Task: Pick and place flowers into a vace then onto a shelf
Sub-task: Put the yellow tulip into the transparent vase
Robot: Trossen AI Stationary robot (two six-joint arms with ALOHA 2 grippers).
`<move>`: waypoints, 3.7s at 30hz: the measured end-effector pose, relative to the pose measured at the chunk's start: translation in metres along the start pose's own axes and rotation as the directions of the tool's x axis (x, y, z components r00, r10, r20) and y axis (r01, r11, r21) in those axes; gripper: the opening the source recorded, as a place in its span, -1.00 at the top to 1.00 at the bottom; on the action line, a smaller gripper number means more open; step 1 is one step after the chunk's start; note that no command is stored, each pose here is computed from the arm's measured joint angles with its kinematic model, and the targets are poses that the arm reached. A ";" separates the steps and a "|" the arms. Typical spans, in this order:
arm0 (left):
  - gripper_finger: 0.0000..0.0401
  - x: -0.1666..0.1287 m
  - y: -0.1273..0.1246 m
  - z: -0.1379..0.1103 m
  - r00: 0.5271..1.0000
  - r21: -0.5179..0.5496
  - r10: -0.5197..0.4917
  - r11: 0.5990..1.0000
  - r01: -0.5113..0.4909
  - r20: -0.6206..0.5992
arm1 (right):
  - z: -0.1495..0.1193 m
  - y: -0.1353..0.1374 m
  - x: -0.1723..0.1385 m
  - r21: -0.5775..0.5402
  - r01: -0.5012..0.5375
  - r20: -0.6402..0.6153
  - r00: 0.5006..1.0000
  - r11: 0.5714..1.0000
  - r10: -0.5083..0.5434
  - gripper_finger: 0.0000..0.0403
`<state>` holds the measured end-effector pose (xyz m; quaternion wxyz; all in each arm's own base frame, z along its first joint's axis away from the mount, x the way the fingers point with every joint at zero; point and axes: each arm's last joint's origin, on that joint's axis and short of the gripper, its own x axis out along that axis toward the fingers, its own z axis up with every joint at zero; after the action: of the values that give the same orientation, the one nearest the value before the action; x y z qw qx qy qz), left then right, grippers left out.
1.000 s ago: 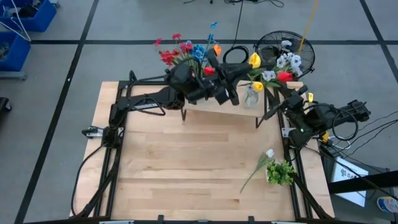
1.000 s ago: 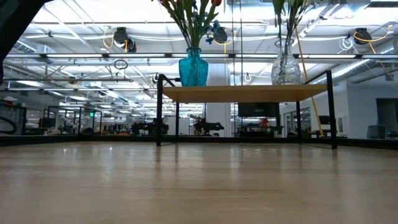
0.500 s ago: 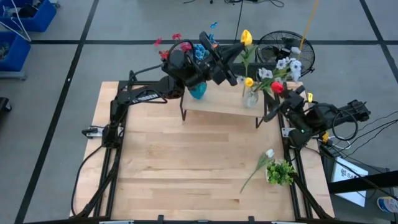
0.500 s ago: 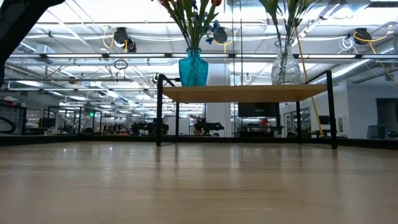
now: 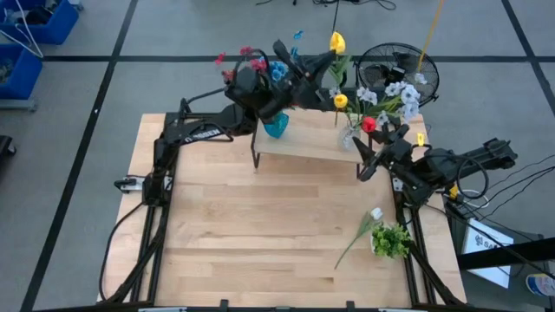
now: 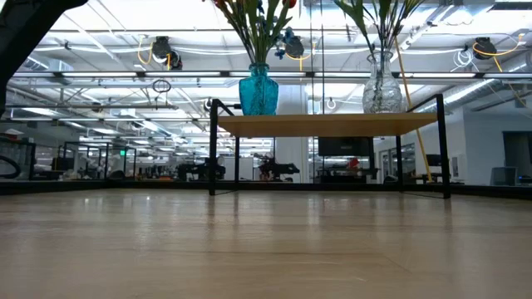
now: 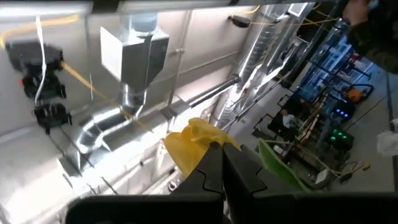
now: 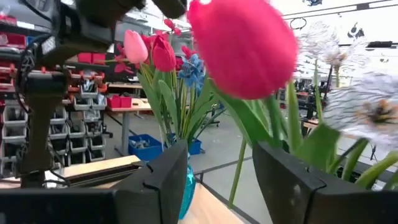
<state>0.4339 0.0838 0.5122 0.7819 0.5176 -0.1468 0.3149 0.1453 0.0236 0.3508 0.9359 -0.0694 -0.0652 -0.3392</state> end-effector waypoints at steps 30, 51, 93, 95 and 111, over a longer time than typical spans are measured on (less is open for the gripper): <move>1.00 -0.045 0.044 0.112 0.989 -0.028 0.115 0.993 -0.112 0.093 | -0.020 0.002 0.056 -0.084 0.135 0.041 0.990 0.987 -0.131 0.14; 1.00 -0.017 -0.019 0.063 0.995 -0.146 -0.006 0.989 0.020 0.097 | -0.006 -0.015 0.054 0.061 0.164 0.142 0.975 0.984 -0.172 0.14; 1.00 0.003 -0.073 -0.009 0.969 -0.280 0.168 0.953 -0.113 0.180 | 0.009 -0.030 0.038 0.484 0.043 0.212 0.963 0.874 -0.165 0.14; 1.00 0.003 -0.071 -0.007 0.959 -0.284 0.183 0.952 -0.117 0.218 | 0.009 -0.030 0.038 0.473 0.047 0.213 0.963 0.880 -0.165 0.14; 1.00 0.005 -0.079 -0.011 0.979 -0.205 0.106 0.976 -0.069 0.176 | 0.009 -0.030 0.038 0.464 0.051 0.210 0.964 0.884 -0.166 0.14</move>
<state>0.4873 0.0747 0.4535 0.7976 0.4575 -0.2723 0.2834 0.1537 -0.0216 0.3686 0.8903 0.1140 -0.2608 -0.3556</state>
